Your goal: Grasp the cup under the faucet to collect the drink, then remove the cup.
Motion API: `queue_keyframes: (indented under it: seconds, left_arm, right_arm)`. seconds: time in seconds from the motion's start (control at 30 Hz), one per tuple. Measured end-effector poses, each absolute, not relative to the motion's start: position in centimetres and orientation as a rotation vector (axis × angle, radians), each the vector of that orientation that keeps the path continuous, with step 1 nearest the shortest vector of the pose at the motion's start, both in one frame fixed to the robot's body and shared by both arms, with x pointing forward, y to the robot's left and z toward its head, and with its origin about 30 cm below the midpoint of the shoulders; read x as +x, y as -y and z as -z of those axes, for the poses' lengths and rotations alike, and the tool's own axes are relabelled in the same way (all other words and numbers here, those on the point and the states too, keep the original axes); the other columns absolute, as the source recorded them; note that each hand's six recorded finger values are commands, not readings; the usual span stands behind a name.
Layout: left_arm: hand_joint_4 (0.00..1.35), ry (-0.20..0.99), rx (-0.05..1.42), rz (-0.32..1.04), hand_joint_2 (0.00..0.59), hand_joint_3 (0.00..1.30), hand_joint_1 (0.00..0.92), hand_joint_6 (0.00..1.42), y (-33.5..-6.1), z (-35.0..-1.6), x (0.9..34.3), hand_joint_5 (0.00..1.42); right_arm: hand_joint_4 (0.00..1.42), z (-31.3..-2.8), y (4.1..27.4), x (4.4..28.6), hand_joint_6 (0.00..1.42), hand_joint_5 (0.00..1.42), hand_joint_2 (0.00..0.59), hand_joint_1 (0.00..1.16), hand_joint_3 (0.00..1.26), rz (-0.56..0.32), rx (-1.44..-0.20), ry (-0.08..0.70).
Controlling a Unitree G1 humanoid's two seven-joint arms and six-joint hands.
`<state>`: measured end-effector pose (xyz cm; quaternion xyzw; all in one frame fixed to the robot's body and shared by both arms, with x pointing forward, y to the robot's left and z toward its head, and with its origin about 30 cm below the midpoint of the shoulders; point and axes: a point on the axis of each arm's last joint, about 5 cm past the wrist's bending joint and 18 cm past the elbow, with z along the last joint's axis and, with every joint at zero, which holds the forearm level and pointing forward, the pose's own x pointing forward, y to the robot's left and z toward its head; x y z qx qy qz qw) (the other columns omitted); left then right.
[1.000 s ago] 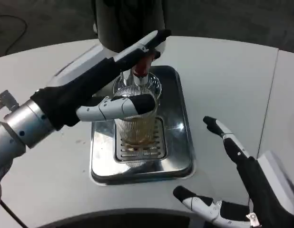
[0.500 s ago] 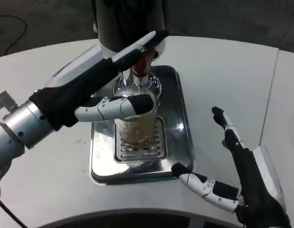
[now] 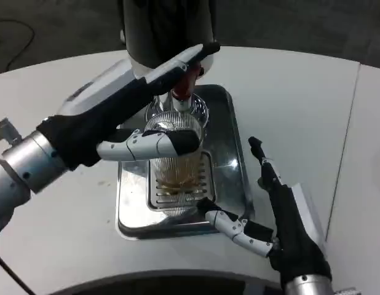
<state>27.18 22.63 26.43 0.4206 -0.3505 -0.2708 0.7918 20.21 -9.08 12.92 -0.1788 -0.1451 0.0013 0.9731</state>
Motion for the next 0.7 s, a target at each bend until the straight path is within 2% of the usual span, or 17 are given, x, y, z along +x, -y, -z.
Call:
queue_keyframes:
  seconds: [0.37, 0.7]
  left_arm:
    - [0.0, 0.752, 0.928, 0.581, 0.073, 0.04, 0.0, 0.08, -23.1, -26.4, 27.2, 0.1]
    - [0.0, 0.749, 0.927, 0.575, 0.064, 0.04, 0.0, 0.06, -23.2, -26.4, 27.3, 0.1]
  right_arm:
    - [0.05, -12.4, 7.7, 22.1, 0.11, 0.03, 0.183, 0.73, 0.05, -0.013, -0.338, 0.299]
    - [0.05, -12.9, 6.4, 23.7, 0.12, 0.04, 0.18, 0.74, 0.05, -0.012, -0.306, 0.363]
